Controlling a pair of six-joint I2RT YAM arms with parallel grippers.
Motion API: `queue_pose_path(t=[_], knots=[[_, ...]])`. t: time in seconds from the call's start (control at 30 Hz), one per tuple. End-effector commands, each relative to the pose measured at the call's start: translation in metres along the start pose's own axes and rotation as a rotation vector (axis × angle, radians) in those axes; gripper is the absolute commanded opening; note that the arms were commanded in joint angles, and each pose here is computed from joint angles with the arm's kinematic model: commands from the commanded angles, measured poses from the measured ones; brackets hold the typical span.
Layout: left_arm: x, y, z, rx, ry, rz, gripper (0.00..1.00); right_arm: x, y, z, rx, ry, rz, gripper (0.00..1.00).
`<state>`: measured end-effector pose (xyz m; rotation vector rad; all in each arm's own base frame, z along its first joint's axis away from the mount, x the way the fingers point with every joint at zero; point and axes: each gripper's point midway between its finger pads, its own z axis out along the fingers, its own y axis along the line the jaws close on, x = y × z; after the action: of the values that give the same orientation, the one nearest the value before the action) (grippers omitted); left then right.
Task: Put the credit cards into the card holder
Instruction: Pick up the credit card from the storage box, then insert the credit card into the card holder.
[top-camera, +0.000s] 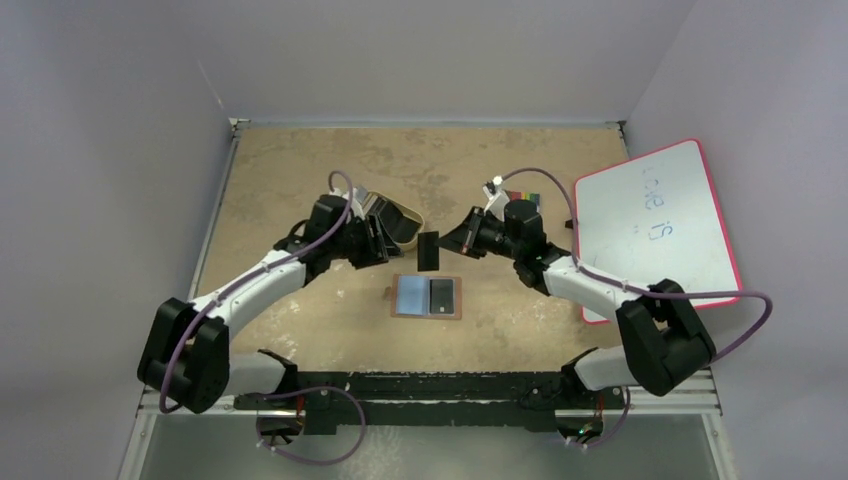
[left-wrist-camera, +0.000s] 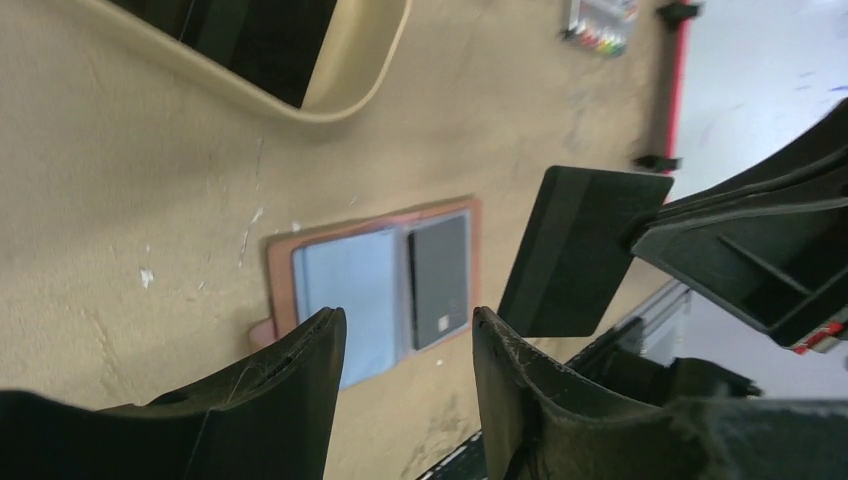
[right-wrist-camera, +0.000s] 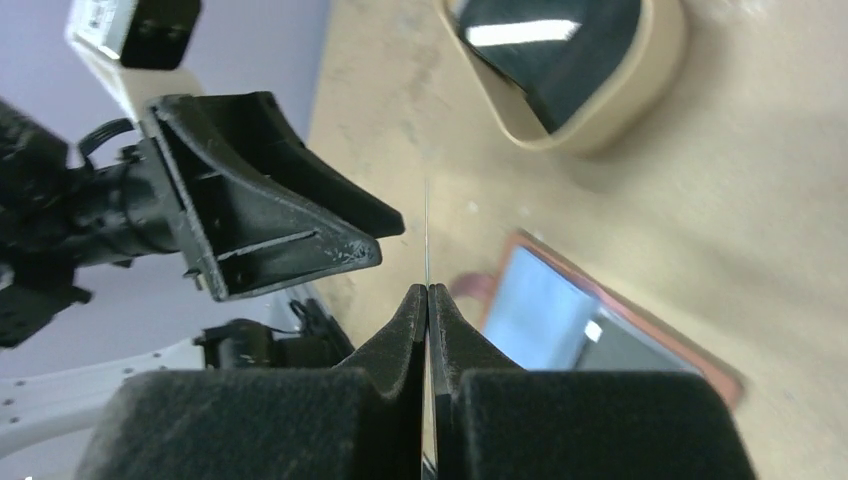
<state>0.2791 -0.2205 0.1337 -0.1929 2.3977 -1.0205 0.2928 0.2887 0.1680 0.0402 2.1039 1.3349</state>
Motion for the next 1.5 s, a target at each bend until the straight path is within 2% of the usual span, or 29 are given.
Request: queue_pose_path(t=[0.0, 0.2, 0.43, 0.7, 0.83, 1.03, 1.1, 1.47], knots=[[0.025, 0.024, 0.016, -0.158, 0.009, 0.068, 0.5, 0.026, -0.036, -0.011, 0.138, 0.036, 0.005, 0.0], [0.047, 0.036, 0.021, -0.27, 0.027, 0.108, 0.53, 0.052, -0.057, -0.015, 0.197, 0.086, 0.03, 0.0], [0.064, 0.053, 0.019, -0.361, 0.029, 0.122, 0.54, 0.062, -0.071, -0.014, 0.226, 0.098, 0.033, 0.0], [0.073, 0.07, 0.028, -0.397, 0.039, 0.12, 0.54, 0.074, -0.079, -0.006, 0.21, 0.14, 0.068, 0.0], [0.08, 0.076, 0.032, -0.405, 0.054, 0.109, 0.44, 0.081, -0.086, -0.005, 0.225, 0.161, 0.087, 0.0], [0.083, 0.074, 0.037, -0.379, 0.04, 0.068, 0.1, 0.09, -0.088, -0.005, 0.212, 0.19, 0.104, 0.0], [0.085, 0.073, 0.04, -0.367, 0.033, 0.05, 0.02, 0.091, -0.087, -0.006, 0.206, 0.194, 0.105, 0.0], [0.083, 0.074, 0.035, -0.352, -0.047, -0.055, 0.0, 0.099, -0.094, -0.009, 0.223, 0.214, 0.124, 0.0]])
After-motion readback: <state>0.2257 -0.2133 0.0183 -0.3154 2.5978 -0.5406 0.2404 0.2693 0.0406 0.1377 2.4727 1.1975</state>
